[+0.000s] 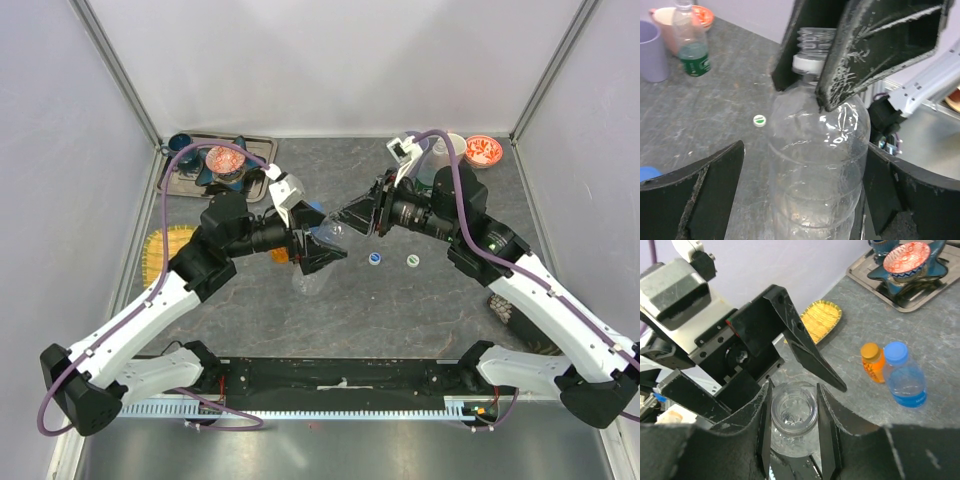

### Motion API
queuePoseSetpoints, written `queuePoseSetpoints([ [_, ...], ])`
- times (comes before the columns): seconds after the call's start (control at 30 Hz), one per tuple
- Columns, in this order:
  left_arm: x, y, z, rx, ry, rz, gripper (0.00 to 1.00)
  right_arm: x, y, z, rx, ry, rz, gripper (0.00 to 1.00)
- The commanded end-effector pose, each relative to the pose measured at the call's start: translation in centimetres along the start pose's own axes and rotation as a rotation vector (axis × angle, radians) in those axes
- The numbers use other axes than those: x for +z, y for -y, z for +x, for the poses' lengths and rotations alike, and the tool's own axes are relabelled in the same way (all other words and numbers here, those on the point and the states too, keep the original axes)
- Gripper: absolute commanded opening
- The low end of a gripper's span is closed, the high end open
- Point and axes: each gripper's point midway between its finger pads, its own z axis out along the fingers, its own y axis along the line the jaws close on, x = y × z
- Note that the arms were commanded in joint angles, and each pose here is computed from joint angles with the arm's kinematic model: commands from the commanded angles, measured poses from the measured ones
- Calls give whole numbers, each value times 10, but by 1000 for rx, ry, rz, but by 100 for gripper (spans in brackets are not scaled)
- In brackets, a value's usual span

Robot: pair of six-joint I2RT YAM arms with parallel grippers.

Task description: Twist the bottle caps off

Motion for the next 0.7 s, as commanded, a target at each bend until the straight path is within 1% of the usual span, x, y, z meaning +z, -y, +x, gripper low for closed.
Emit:
queuePoseSetpoints([
  [0.0,-14,-21,-30,15,71,-183,99,-9,1,-18,-51,59,54,0],
  [0.07,-21,-29,-30,6,65,-248,99,-17,6,-32,-72,106,116,0],
  [0.1,-28,-39,-28,-3,57,-323,99,-21,20,-44,-77,158,207,0],
  [0.17,-41,-43,-35,5,84,-388,99,-33,28,-60,-109,215,294,0],
  [0.2,-49,-50,-37,6,96,-447,99,-43,45,-74,-117,279,410,0],
  [0.27,-62,-52,-41,8,115,-501,99,-57,64,-88,-126,338,547,0],
  [0.3,-75,-53,-48,13,153,-548,99,-63,74,-92,-142,358,611,0],
  [0.33,-82,-52,-51,15,175,-566,99,-76,91,-100,-145,405,735,0],
  [0.37,-87,-50,-52,19,190,-570,99,-79,102,-101,-149,415,799,0],
  [0.4,-100,-50,-54,28,225,-608,99,-82,112,-101,-159,423,860,0],
  [0.43,-105,-50,-55,39,240,-618,99,-93,124,-108,-163,478,956,0],
  [0.47,-109,-48,-56,47,253,-622,99,-87,139,-100,-179,459,1009,0],
  [0.53,-118,-43,-55,65,272,-618,99,-85,153,-101,-212,472,1076,0],
  [0.57,-118,-40,-53,71,274,-601,99,-74,167,-93,-231,434,1111,0],
  [0.67,-118,-33,-47,72,276,-564,98,-52,194,-84,-240,381,1157,0],
])
